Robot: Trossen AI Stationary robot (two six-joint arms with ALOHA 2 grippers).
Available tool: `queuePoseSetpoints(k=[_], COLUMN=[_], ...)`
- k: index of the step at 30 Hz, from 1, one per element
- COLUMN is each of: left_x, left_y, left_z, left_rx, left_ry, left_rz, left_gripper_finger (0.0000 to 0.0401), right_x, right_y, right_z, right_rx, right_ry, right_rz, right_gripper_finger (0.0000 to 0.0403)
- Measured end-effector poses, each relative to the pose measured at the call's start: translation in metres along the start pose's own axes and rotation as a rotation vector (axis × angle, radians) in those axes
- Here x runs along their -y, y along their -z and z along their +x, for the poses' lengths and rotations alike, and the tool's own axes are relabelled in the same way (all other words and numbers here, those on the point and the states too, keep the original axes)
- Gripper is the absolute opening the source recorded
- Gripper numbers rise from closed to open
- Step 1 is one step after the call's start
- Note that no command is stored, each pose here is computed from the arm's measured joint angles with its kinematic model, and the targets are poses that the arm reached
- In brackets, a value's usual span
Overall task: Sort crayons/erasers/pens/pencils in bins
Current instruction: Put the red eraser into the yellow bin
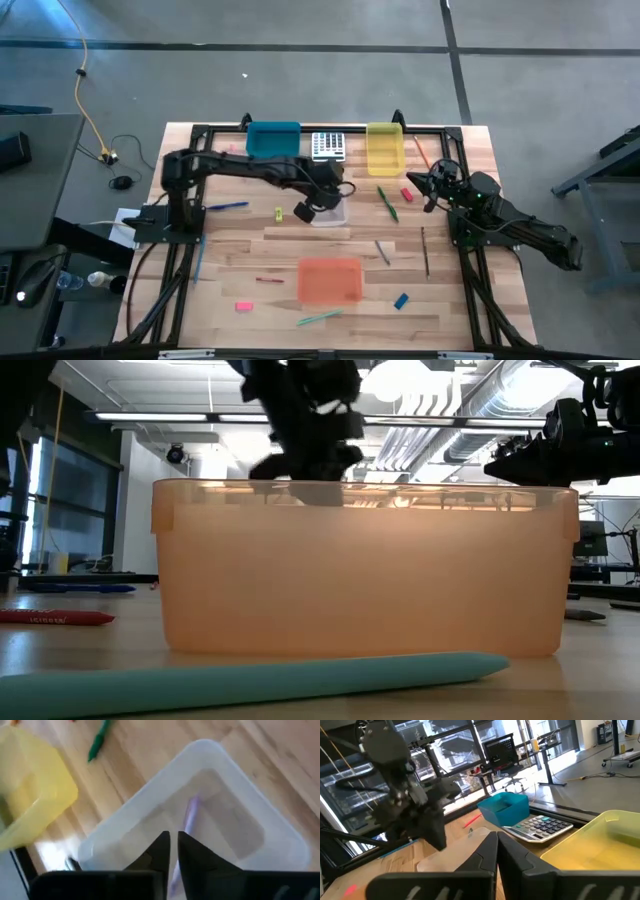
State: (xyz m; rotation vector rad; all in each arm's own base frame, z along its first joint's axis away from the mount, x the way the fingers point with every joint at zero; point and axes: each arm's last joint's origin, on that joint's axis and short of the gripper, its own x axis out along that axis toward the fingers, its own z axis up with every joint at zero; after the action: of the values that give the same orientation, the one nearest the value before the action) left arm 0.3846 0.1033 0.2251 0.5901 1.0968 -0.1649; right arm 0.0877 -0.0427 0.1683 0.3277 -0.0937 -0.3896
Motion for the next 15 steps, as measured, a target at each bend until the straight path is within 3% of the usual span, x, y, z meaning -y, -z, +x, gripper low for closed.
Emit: queuePoseSetpoints(k=[6, 15], left_x=[0.007, 0.052], left_y=[0.022, 0.066], left_z=[-0.03, -0.046], left_rx=[0.137, 0.392], left_ry=[-0.145, -0.316], left_rz=[-0.184, -0.434], left_gripper_finger=[0.0003, 0.0], right_x=[0.0, 0.0], right_y=[0.0, 0.0], right_z=[0.0, 0.0], right_rx=[0.0, 0.0], right_ry=[0.0, 0.0], right_rz=[0.0, 0.0], right_gripper_finger=[0.0, 0.0])
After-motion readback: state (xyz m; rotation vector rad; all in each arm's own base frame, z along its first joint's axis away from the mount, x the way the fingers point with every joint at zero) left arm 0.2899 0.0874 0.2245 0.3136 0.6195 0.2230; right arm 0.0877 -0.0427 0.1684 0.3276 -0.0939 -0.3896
